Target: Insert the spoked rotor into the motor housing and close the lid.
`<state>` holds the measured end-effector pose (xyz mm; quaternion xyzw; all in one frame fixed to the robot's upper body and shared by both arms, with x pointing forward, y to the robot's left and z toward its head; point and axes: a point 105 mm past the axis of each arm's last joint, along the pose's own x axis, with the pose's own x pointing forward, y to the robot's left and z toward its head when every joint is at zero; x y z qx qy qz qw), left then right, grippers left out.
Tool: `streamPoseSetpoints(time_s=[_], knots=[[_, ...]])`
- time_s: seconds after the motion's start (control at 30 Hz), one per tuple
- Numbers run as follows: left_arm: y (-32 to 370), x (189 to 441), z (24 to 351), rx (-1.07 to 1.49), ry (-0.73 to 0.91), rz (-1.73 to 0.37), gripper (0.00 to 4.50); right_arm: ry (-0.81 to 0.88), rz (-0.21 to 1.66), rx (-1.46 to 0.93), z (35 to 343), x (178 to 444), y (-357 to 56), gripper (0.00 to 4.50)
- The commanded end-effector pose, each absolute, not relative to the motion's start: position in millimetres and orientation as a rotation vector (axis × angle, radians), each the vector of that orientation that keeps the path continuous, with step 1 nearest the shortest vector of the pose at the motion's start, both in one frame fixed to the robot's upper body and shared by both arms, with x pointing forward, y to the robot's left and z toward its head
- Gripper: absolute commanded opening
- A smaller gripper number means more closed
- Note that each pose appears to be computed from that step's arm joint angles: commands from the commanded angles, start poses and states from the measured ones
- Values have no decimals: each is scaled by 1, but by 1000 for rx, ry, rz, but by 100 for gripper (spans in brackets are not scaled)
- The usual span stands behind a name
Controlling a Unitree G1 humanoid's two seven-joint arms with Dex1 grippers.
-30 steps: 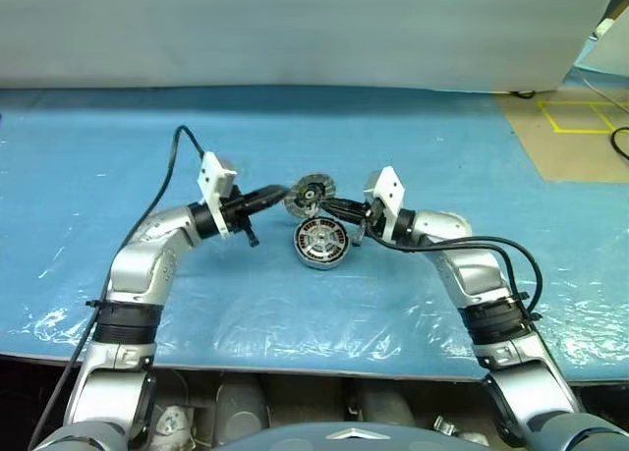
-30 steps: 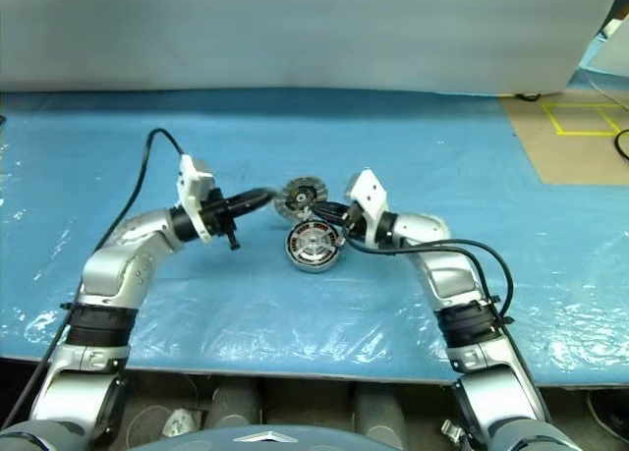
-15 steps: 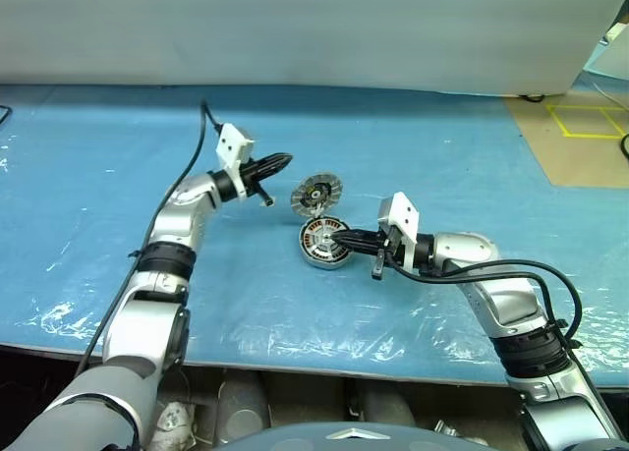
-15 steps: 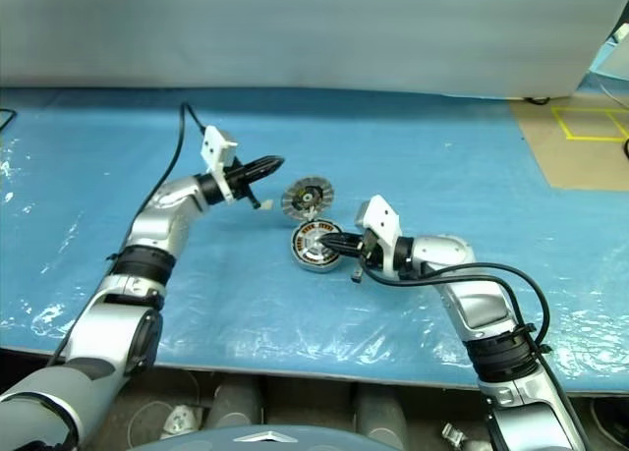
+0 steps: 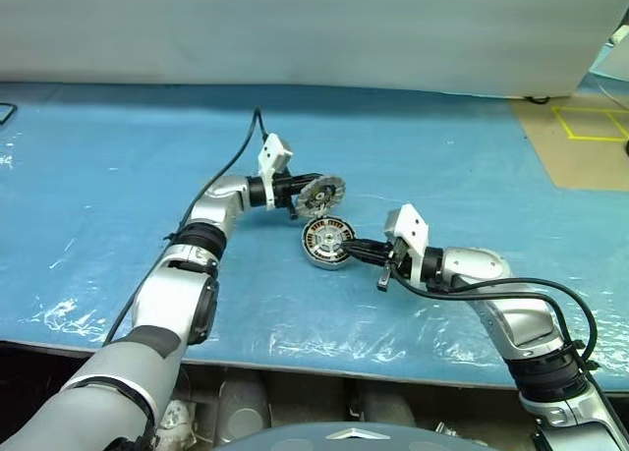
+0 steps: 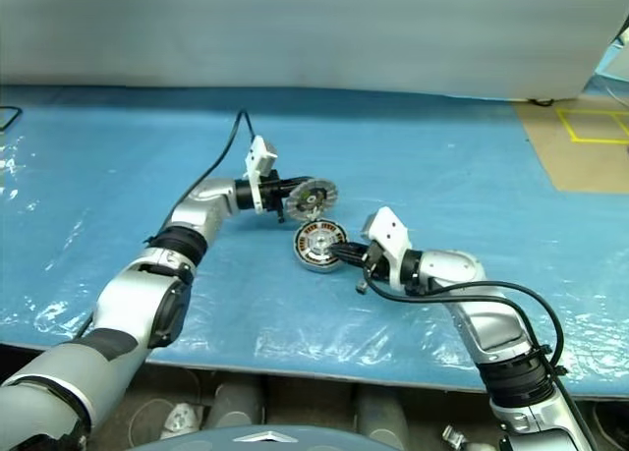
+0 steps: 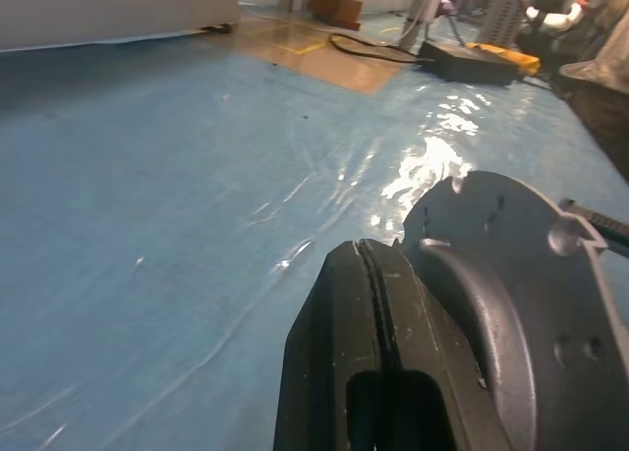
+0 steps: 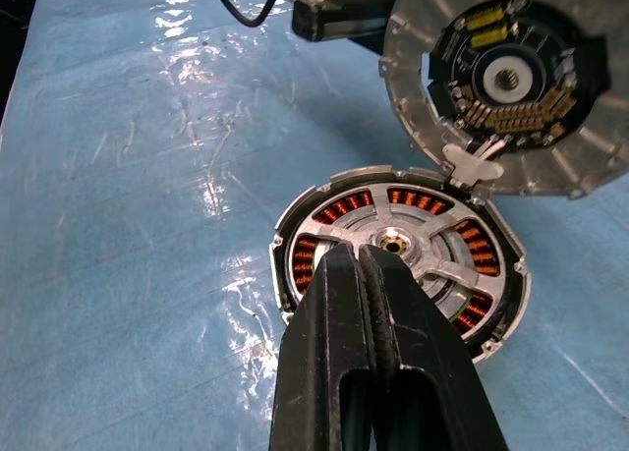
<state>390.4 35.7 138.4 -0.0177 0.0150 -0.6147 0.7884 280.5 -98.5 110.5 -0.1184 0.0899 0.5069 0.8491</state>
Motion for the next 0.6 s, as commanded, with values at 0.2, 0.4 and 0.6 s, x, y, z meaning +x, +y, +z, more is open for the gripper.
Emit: streamPoseSetpoints(time_s=[0.2,0.4,0.6], knots=[[19,369,149,-44,15,-1525,2,137,1055,-230,125,279,-100,0],[22,362,136,25,61,-1554,2,86,1036,-127,146,281,-107,0],[19,361,128,82,51,-1525,2,70,1037,-98,154,282,-109,0]])
